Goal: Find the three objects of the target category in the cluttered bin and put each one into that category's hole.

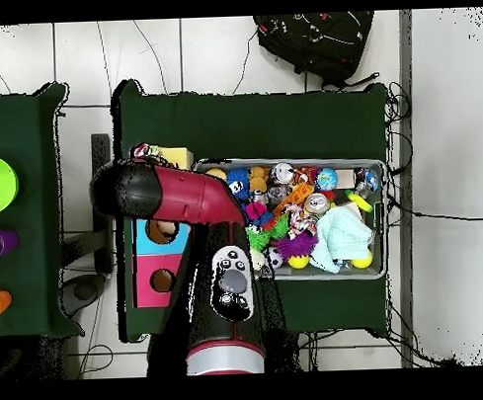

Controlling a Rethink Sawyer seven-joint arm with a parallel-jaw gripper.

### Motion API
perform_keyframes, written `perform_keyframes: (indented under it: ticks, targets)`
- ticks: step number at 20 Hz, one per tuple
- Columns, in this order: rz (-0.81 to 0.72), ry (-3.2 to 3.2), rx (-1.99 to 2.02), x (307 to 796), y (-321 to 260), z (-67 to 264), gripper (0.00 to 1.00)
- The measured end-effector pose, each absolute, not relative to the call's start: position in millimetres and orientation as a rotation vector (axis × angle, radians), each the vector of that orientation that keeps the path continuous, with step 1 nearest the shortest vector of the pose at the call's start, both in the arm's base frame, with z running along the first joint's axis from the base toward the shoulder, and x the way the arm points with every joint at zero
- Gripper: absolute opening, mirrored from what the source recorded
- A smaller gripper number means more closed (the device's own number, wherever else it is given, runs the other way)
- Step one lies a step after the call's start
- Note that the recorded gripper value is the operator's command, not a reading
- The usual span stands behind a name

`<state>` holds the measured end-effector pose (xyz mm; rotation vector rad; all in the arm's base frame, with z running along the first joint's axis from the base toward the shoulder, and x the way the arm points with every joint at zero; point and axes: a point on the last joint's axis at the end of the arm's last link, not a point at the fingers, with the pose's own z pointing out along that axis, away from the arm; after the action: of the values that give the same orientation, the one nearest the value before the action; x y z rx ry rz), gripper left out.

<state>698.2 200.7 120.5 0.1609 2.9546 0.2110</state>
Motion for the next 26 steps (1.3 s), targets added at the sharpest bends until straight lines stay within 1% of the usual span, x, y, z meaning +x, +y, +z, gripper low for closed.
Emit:
perform_keyframes:
  ticks: [5, 26]
  targets:
    - [0.221, 2.95, 0.18, 702.0, 193.5, 119.7, 0.0]
    - [0.219, 2.931, 0.174, 703.4, 197.8, 115.4, 0.0]
